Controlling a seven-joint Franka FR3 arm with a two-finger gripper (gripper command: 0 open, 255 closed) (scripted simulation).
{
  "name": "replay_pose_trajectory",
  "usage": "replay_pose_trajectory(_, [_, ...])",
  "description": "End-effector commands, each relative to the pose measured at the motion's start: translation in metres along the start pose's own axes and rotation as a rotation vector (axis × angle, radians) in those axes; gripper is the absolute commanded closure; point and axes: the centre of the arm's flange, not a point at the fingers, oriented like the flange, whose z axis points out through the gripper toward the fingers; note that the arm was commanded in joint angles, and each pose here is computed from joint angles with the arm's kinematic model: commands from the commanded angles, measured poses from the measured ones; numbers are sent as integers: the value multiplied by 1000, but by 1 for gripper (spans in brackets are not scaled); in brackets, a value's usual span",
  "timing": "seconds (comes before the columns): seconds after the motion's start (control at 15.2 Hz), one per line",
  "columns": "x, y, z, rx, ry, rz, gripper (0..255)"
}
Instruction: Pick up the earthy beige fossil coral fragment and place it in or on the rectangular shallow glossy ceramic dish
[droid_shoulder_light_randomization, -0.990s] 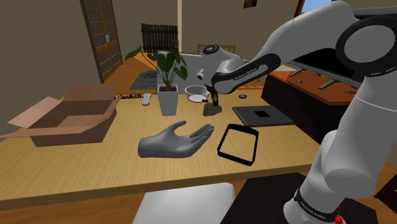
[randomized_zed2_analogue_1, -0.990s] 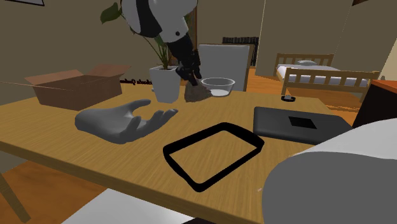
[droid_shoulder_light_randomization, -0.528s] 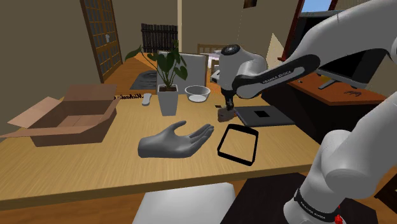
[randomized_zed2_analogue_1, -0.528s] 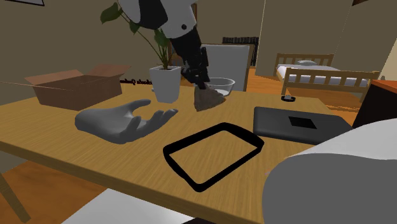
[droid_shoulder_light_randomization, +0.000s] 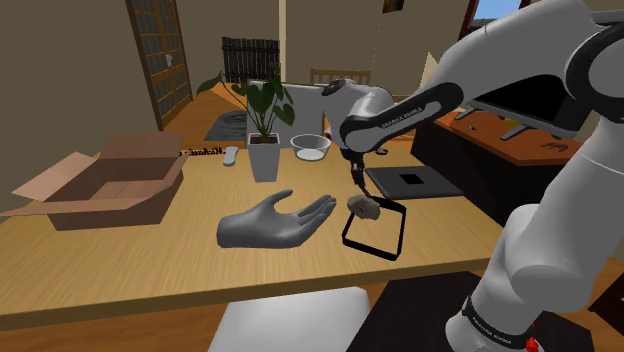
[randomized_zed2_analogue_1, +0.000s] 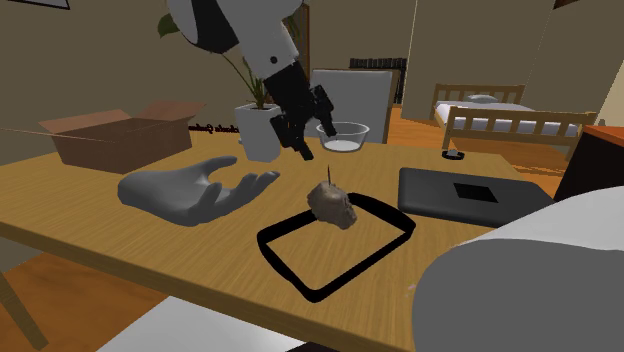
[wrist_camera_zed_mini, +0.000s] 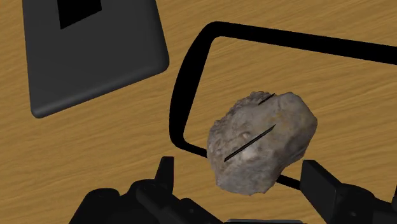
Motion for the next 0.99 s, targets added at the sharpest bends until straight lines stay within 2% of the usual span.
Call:
replay_pose_trajectory(0.0, [19, 1, 14, 71, -104, 56, 0])
replay_pose_trajectory(0.46, [15, -2, 53, 71, -104, 56, 0])
replay_pose_trajectory(0.92, [15, -2, 53, 71, -104, 56, 0])
